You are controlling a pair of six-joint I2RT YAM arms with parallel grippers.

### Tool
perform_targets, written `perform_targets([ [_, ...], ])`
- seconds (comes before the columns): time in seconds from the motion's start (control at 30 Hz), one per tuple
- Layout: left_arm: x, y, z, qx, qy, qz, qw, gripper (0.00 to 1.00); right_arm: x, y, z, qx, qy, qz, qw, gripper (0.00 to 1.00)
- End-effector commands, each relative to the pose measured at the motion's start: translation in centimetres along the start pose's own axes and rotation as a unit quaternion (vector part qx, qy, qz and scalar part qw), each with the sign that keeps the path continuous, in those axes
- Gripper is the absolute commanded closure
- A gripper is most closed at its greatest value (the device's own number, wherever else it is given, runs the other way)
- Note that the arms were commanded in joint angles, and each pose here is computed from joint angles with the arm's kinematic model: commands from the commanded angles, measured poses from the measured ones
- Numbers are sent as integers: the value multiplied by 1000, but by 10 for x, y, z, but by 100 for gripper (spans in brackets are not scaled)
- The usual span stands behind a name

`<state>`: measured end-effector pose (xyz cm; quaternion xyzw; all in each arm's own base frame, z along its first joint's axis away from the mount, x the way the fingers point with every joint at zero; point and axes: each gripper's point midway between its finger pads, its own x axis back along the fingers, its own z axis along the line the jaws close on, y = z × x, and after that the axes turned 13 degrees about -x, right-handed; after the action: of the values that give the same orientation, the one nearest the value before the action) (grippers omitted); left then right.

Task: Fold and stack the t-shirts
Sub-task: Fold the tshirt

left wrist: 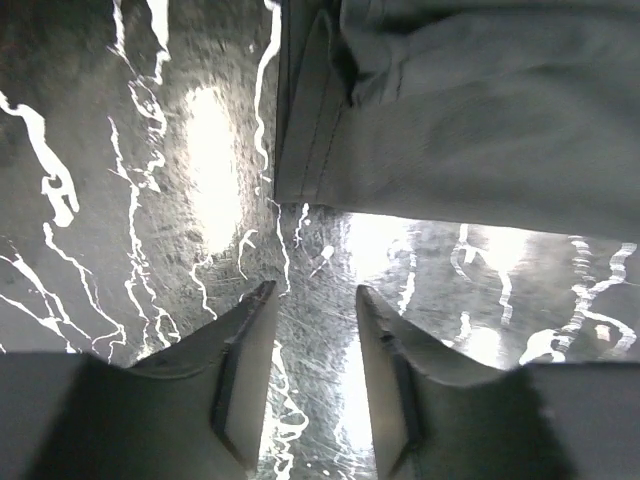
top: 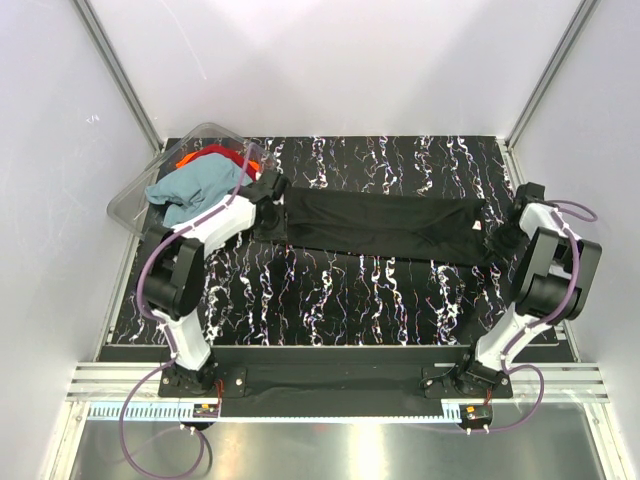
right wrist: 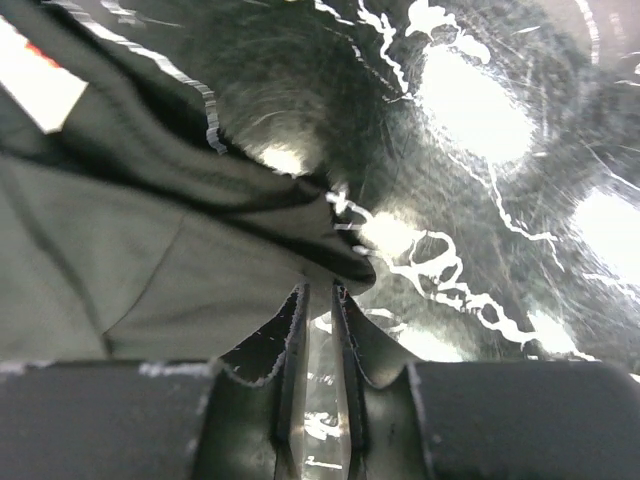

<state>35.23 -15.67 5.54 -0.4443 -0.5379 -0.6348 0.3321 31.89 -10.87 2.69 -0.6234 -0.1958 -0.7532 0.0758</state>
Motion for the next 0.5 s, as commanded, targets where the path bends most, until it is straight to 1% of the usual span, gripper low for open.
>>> perform_targets([
  [0.0,25,37,-5,26,-46,-60,997,57,32,13,11,0,35,-37,999,78],
  [0.1,12,47,2,47,-49,-62,996,57,44,13,19,-6,60,-39,997,78],
  [0.17,5,50,3,51,-47,-58,996,59,50,14,28,-9,78,-43,996,78],
  [0.2,-2,53,2,50,-47,-57,996,61,53,3,41,5,102,-25,994,78],
  [0.23,-6,55,2,48,-47,-57,996,61,57,-2,50,17,117,-21,993,78],
  [0.27,-8,57,2,50,-47,-59,996,62,61,-6,63,44,134,-20,990,77],
  [0.3,-15,59,1,51,-46,-56,996,62,65,-28,82,87,151,-5,985,76],
  [0.37,-21,61,1,50,-45,-53,996,62,69,-43,107,141,166,-4,976,74],
  [0.4,-27,61,0,50,-45,-48,997,62,72,-58,119,165,174,1,971,74],
  [0.47,-31,62,-6,43,-60,-44,996,64,73,-69,135,183,185,6,966,73],
])
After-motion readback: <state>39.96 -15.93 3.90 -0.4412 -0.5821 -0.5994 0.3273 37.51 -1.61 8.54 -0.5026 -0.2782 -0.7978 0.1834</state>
